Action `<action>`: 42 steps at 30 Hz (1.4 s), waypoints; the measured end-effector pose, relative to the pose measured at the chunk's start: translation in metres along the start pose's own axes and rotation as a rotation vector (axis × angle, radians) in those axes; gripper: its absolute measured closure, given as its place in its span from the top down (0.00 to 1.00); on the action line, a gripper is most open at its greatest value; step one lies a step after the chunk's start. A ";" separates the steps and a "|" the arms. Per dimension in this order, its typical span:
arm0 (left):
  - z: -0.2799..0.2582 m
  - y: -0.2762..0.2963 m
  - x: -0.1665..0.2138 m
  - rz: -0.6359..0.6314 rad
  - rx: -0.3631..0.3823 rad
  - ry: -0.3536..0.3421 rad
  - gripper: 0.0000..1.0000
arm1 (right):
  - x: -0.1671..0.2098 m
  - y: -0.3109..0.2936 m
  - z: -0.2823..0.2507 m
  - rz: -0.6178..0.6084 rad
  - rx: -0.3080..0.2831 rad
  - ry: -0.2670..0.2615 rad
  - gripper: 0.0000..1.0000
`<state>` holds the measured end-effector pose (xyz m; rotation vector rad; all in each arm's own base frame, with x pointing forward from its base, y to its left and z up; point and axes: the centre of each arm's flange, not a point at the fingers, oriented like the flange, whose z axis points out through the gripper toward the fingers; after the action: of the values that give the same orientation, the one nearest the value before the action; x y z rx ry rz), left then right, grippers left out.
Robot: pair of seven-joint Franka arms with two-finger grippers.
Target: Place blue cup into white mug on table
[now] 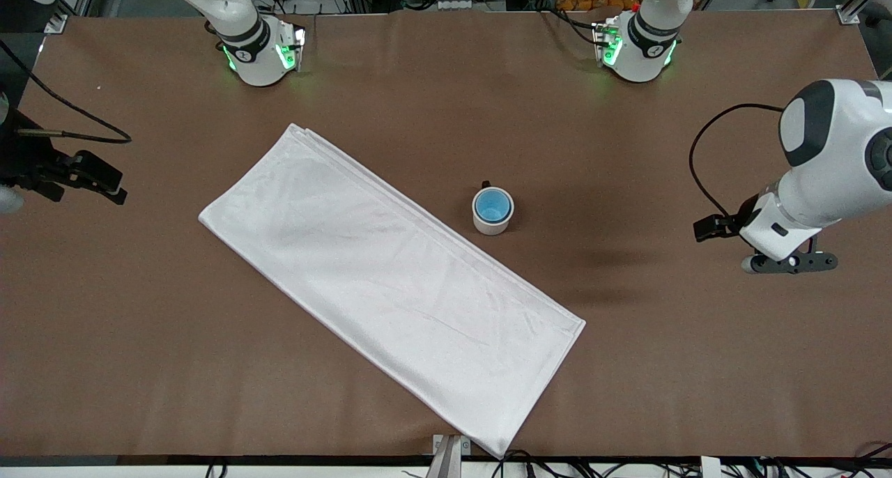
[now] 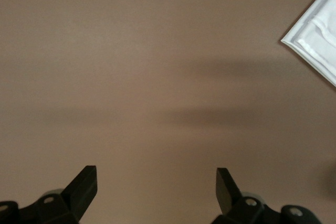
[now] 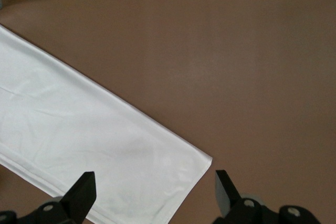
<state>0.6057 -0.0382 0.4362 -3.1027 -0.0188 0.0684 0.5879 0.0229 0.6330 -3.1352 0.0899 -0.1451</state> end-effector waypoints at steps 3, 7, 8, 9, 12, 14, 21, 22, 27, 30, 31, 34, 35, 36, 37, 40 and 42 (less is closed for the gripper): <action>-0.011 0.002 -0.009 0.001 0.012 0.014 1.00 | -0.003 0.000 -0.004 -0.015 0.001 0.006 1.00; -0.023 0.001 -0.018 -0.003 0.028 0.031 1.00 | -0.009 0.001 -0.014 -0.025 0.002 0.018 1.00; -0.026 0.000 -0.019 -0.004 0.033 0.033 1.00 | -0.010 0.001 -0.016 -0.026 0.002 0.021 1.00; -0.029 -0.001 -0.021 -0.003 0.038 0.034 1.00 | -0.012 0.001 -0.019 -0.027 0.003 0.024 1.00; -0.038 -0.004 -0.026 0.013 0.050 0.035 1.00 | -0.017 0.002 -0.026 -0.028 0.003 0.029 1.00; -0.046 -0.009 -0.030 0.027 0.050 0.035 1.00 | -0.019 0.002 -0.030 -0.031 0.003 0.030 1.00; -0.091 -0.030 -0.056 0.048 0.015 0.004 1.00 | -0.028 0.005 -0.039 -0.039 0.002 0.024 1.00; -0.101 -0.031 -0.060 0.043 0.006 0.003 1.00 | -0.028 0.005 -0.040 -0.039 0.002 0.022 1.00; -0.155 -0.028 -0.074 -0.007 -0.038 0.014 1.00 | -0.033 0.006 -0.041 -0.039 0.000 0.004 1.00; -0.178 -0.022 -0.080 -0.029 -0.051 0.025 1.00 | -0.034 0.006 -0.042 -0.040 0.000 -0.002 1.00; -0.184 -0.018 -0.082 -0.029 -0.052 0.029 1.00 | -0.035 0.006 -0.042 -0.040 0.000 -0.003 1.00; -0.192 -0.005 -0.085 -0.017 -0.050 0.040 1.00 | -0.035 0.006 -0.042 -0.040 0.000 -0.004 1.00; -0.193 0.000 -0.086 -0.013 -0.048 0.042 1.00 | -0.035 0.006 -0.042 -0.040 0.000 -0.005 1.00; -0.193 0.003 -0.086 -0.011 -0.047 0.042 1.00 | -0.035 0.006 -0.042 -0.040 0.000 -0.006 1.00; -0.193 0.005 -0.086 -0.009 -0.047 0.043 1.00 | -0.035 0.006 -0.042 -0.040 0.000 -0.007 1.00; -0.198 0.006 -0.086 -0.008 -0.045 0.055 1.00 | -0.035 0.006 -0.042 -0.040 0.000 -0.008 1.00; -0.206 0.004 -0.085 -0.011 -0.039 0.073 1.00 | -0.036 0.006 -0.042 -0.040 0.000 -0.008 1.00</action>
<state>0.5297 -0.0509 0.6455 -3.1417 -0.0362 -0.0464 0.5483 0.0187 0.6715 -3.1389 0.0274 -0.1324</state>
